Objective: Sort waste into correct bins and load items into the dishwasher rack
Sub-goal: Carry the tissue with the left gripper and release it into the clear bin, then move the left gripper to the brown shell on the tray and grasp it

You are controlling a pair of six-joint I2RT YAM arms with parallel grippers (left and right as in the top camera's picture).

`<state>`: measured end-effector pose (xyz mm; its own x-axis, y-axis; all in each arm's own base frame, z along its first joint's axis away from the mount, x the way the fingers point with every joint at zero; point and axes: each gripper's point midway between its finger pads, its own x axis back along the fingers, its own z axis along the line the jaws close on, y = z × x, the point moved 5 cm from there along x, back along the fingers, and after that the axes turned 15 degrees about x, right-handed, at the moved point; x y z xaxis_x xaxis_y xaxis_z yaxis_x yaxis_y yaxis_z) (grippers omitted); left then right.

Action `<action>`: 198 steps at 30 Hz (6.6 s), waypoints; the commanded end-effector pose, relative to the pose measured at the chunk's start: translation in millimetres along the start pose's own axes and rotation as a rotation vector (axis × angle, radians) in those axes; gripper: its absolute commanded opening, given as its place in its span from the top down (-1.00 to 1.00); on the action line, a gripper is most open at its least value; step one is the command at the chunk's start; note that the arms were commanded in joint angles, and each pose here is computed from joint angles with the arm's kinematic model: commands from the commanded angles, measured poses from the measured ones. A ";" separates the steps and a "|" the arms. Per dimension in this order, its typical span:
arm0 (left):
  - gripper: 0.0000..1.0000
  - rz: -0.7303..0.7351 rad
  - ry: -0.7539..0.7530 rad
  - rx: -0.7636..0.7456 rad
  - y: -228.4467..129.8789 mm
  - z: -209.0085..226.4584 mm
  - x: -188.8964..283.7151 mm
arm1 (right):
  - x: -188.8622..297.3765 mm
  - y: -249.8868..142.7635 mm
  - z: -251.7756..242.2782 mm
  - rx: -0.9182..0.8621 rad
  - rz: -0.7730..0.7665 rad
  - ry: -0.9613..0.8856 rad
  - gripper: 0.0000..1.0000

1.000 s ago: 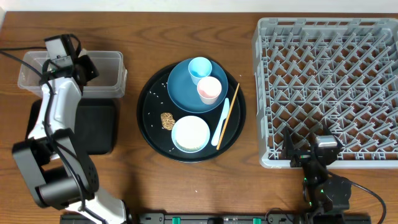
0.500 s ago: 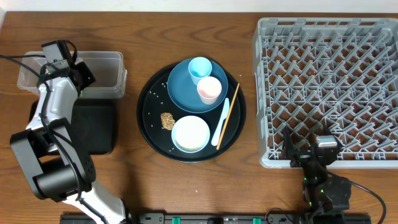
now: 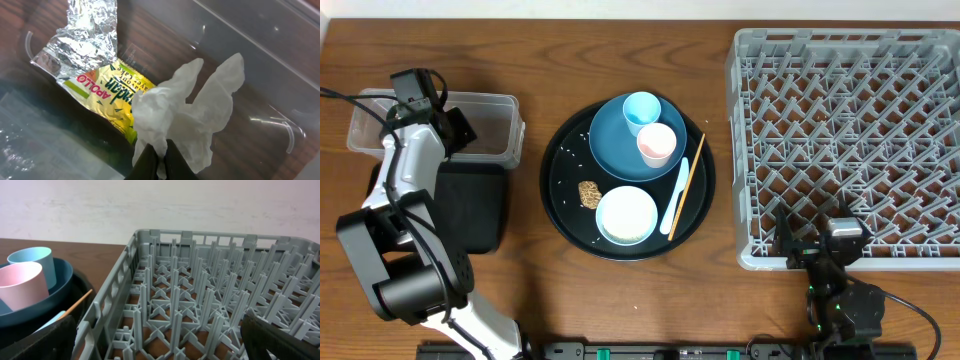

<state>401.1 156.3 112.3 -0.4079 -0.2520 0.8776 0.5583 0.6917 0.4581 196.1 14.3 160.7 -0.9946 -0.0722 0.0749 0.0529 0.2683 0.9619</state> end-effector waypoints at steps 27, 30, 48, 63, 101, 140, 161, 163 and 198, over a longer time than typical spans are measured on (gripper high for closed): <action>0.88 -0.115 0.093 0.044 19.0 11.7 19.2 | 0.2 -0.6 0.1 0.008 0.002 -0.004 -0.99; 0.88 -0.104 0.102 0.047 17.8 14.5 14.0 | 0.2 -0.6 0.1 0.008 0.002 -0.004 -0.98; 0.88 -0.053 0.204 0.075 5.7 32.4 7.6 | 0.2 -0.6 0.1 0.008 0.002 -0.004 -0.99; 0.88 -0.096 0.189 0.091 13.9 31.2 27.6 | 0.2 -0.6 0.1 0.008 0.002 -0.004 -0.99; -0.68 -0.318 -0.179 0.079 31.4 -32.9 186.0 | 0.2 -0.6 0.1 0.008 0.002 -0.004 -0.99; -0.64 0.301 -0.182 -0.273 -218.1 -74.2 148.0 | 0.2 -0.6 0.1 0.008 0.002 -0.004 -0.98; -0.62 0.332 -0.151 -0.223 -227.4 -94.6 105.2 | 0.2 -0.6 0.1 0.008 0.002 -0.004 -0.99; -0.62 0.334 -0.148 -0.217 -228.2 -95.0 103.0 | 0.2 -0.5 0.0 0.008 0.002 -0.004 -0.99; -0.22 0.415 -0.022 -0.243 -252.4 -89.3 51.7 | 0.2 -0.5 0.0 0.008 0.002 -0.004 -0.99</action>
<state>305.3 -93.9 59.3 -0.1425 0.0413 0.9889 0.8293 0.5503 0.0965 196.1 14.3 160.7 -0.9946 -0.0722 0.0749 0.0529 0.2683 0.9619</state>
